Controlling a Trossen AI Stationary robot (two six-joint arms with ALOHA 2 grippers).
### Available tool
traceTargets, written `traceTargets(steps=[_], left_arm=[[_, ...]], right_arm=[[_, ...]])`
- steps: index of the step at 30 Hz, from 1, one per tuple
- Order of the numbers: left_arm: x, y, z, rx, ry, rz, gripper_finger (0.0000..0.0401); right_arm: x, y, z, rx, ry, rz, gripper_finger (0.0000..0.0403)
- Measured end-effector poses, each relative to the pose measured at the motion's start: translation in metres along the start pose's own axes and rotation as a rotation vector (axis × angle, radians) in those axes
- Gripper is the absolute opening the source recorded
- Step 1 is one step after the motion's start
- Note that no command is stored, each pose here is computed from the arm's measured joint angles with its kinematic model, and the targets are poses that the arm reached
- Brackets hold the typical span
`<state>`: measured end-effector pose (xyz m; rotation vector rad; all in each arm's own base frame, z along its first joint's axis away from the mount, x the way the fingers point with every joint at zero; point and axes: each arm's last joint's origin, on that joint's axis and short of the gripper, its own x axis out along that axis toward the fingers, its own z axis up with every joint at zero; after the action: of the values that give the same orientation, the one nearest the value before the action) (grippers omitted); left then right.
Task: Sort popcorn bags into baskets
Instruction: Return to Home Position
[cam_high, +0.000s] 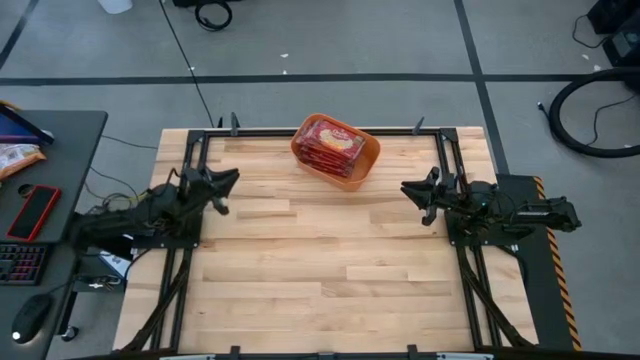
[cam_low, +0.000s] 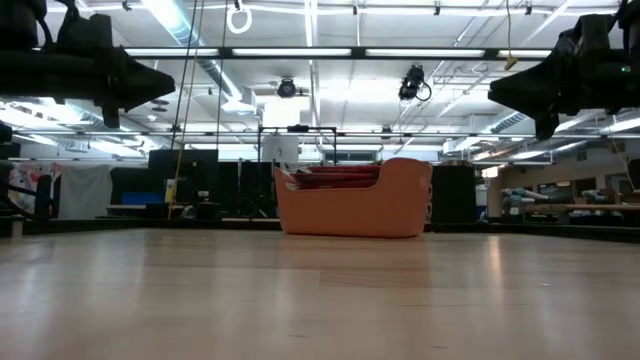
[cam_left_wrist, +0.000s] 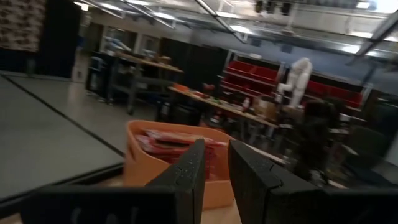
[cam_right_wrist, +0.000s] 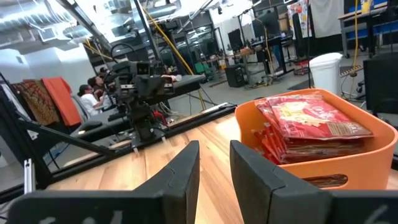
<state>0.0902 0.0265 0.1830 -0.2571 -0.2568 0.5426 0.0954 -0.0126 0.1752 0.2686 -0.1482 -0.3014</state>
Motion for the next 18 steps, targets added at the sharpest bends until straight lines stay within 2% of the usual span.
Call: traceTargets(steps=[6,18], left_arm=[[0.0018,0.0068,0.002,0.013,-0.024,0.073,0.0073],[0.0013,0.0048,0.0013,0.009,-0.017,0.051,0.0073]], right_arm=[[-0.0005,0.0021,-0.0006,0.002,0.007,0.021,0.0094],[-0.0014,0.0063,-0.0009,0.01,0.011,0.065,0.0094]])
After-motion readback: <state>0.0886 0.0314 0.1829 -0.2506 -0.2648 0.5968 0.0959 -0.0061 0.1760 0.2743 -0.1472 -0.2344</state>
